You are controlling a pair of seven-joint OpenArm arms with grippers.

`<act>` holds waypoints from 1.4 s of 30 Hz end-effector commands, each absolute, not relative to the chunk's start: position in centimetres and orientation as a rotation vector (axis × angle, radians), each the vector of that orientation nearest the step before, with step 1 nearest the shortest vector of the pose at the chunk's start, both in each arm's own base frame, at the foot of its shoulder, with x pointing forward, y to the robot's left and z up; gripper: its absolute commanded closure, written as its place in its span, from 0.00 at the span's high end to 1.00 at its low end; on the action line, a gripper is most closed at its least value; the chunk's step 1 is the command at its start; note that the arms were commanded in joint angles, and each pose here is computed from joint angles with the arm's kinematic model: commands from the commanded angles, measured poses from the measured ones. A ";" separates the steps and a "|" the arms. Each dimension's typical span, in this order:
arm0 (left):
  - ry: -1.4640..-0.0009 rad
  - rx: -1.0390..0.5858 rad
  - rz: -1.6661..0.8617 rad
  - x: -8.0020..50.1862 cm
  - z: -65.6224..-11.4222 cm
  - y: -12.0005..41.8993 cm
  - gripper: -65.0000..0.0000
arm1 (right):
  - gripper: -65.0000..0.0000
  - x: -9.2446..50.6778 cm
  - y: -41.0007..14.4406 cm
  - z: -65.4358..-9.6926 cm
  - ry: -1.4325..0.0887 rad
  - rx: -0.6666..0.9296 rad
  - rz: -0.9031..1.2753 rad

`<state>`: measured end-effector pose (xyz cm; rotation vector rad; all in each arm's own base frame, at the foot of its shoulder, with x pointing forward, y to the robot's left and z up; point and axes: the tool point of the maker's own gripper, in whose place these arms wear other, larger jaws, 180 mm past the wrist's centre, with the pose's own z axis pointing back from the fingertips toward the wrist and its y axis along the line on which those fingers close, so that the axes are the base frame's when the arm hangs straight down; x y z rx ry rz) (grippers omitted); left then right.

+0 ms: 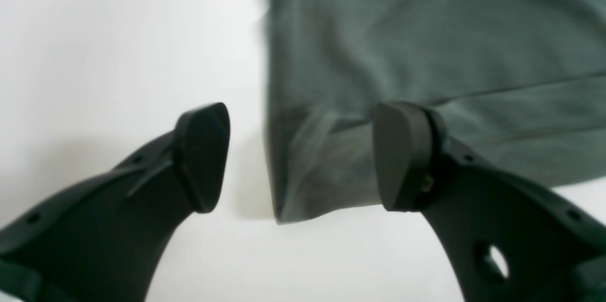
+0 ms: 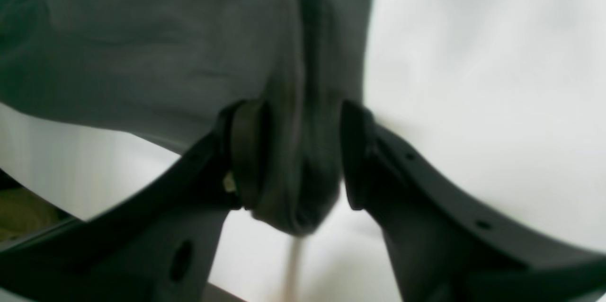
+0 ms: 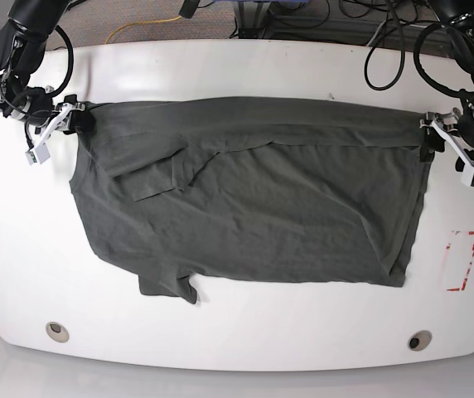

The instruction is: Fold the T-shirt properly

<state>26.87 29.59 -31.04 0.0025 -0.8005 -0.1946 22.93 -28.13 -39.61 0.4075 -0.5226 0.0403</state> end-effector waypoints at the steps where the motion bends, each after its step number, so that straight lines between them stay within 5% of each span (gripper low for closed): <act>1: -0.834 0.004 -0.189 27.5 -30.1 30.1 0.69 | 0.37 24.4 -28.5 -37.4 -0.597 0.382 0.080; 21: -0.660 -0.042 -0.158 29.2 -36.6 30.4 0.68 | 0.37 24.3 -27.5 -37.8 -0.598 0.405 0.072; 32: -0.636 -0.056 -0.112 28.8 -38.7 31.3 0.10 | 0.37 24.4 -27.1 -38.7 -0.597 0.437 0.034; 42: -0.650 -0.057 -0.097 28.7 -38.4 31.6 0.00 | 0.38 28.2 -27.0 -36.2 -0.692 0.440 0.059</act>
